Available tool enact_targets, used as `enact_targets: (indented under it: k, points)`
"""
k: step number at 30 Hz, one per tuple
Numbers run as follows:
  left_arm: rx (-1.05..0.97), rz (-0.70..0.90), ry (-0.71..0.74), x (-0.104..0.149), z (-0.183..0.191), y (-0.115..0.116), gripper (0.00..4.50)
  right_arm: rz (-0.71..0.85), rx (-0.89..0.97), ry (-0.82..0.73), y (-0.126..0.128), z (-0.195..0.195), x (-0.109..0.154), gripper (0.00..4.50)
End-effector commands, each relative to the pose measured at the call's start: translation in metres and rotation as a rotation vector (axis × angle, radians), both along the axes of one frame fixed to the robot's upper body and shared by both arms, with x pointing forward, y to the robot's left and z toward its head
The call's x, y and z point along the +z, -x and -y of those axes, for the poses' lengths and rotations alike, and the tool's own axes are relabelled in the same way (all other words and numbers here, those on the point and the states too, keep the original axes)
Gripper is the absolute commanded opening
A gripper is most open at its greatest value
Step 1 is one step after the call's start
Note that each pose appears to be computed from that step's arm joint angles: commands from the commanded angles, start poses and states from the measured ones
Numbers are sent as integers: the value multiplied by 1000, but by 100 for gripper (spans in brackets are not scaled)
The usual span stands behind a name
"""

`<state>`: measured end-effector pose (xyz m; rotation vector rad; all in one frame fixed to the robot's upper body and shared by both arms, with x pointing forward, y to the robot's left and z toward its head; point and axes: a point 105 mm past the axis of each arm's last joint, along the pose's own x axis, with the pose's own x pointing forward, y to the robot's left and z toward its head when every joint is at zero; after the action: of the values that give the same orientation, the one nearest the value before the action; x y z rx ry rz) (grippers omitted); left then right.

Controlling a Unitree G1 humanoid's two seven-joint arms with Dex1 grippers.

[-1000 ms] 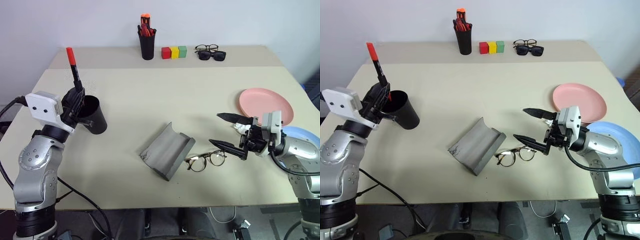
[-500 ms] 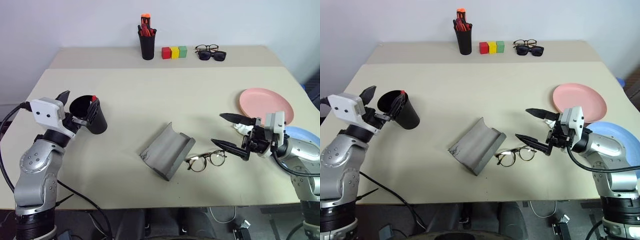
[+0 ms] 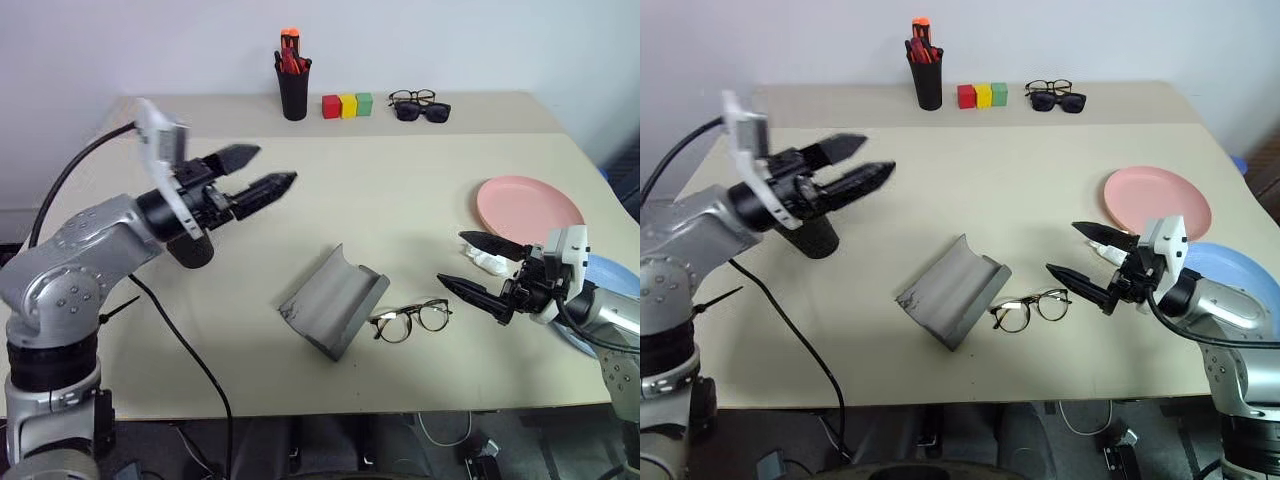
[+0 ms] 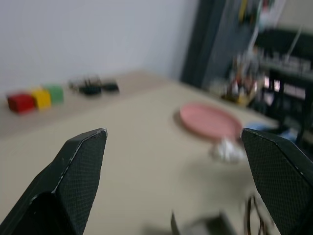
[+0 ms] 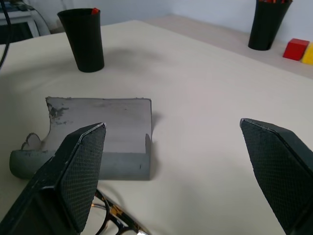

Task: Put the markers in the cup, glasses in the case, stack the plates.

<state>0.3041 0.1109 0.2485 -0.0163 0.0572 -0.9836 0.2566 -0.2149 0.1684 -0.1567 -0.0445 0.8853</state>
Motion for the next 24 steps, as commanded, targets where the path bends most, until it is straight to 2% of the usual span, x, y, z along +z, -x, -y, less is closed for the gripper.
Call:
enact_targets:
  k: [1,5,10,14,19,24]
  points:
    - [-174,-192,-179,-24,21,9,449,68,-35,13,6,4,14,450]
    - [-329,-441,-329,-43,43,17,449,49,-66,20,12,6,9,450]
    - [-443,-603,-421,-55,69,23,449,41,-93,27,15,4,1,450]
    - [-444,-761,-496,-69,80,23,449,50,-110,29,16,1,2,450]
    - [-417,-815,-559,-78,96,16,449,58,-129,33,17,1,3,450]
    - [-438,-869,-606,-87,109,20,449,65,-136,35,16,1,5,450]
